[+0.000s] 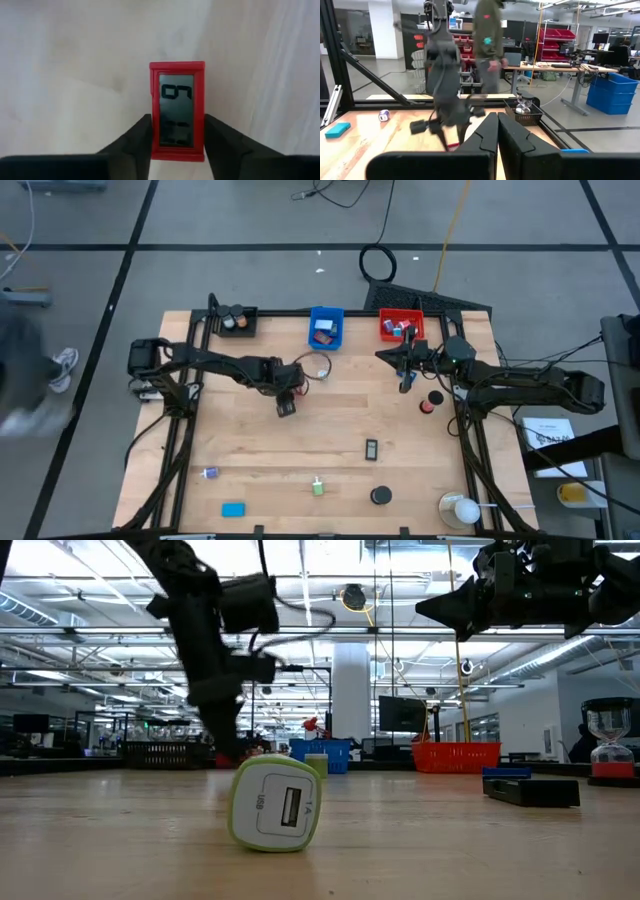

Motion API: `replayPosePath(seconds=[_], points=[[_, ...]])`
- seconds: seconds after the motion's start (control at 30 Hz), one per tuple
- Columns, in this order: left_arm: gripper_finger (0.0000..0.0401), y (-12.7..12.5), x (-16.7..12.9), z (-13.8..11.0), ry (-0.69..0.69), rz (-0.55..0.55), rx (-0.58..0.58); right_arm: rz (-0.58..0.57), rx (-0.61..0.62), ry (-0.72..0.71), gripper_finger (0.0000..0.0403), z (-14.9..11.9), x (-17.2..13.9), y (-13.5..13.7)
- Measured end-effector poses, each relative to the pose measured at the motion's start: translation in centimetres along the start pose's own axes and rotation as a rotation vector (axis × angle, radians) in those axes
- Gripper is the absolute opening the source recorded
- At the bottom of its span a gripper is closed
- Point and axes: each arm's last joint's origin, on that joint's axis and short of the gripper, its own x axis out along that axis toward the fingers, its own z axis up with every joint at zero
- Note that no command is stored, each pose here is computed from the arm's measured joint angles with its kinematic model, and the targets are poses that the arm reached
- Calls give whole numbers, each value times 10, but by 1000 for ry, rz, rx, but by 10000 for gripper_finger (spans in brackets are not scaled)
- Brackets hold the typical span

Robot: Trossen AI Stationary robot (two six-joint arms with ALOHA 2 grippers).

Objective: Pick & Place Office items
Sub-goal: Put the red digital clock into the blue basket

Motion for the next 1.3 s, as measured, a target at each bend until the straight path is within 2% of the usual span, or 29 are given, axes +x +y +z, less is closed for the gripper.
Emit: replayPosePath(seconds=[0.07,0.13,0.27,0.43,0.53,0.63,0.8,0.9,1.07,1.17,1.3], points=[[136,9,-11,8,-49,9,-41,0,0,-2,0,0,0,0],[94,21,-21,15,-83,19,-95,0,2,-2,0,0,0,0],[64,46,-43,41,-206,39,-207,0,1,-4,0,0,0,0],[11,69,-58,62,-278,54,-280,1,7,-6,0,1,0,0],[6,72,-60,63,-277,29,-353,1,6,0,0,0,0,0],[42,67,-58,57,-210,19,-412,1,2,0,0,0,0,0],[145,44,-51,47,-178,93,-446,1,3,0,0,0,0,0],[217,30,-47,46,-226,106,-474,1,9,0,0,0,0,0],[311,13,-31,38,-325,48,-495,1,10,0,0,0,0,0],[345,10,-21,31,-376,64,-516,1,10,0,0,0,0,0],[361,10,-4,26,-362,113,-535,0,10,-3,0,0,0,0]])
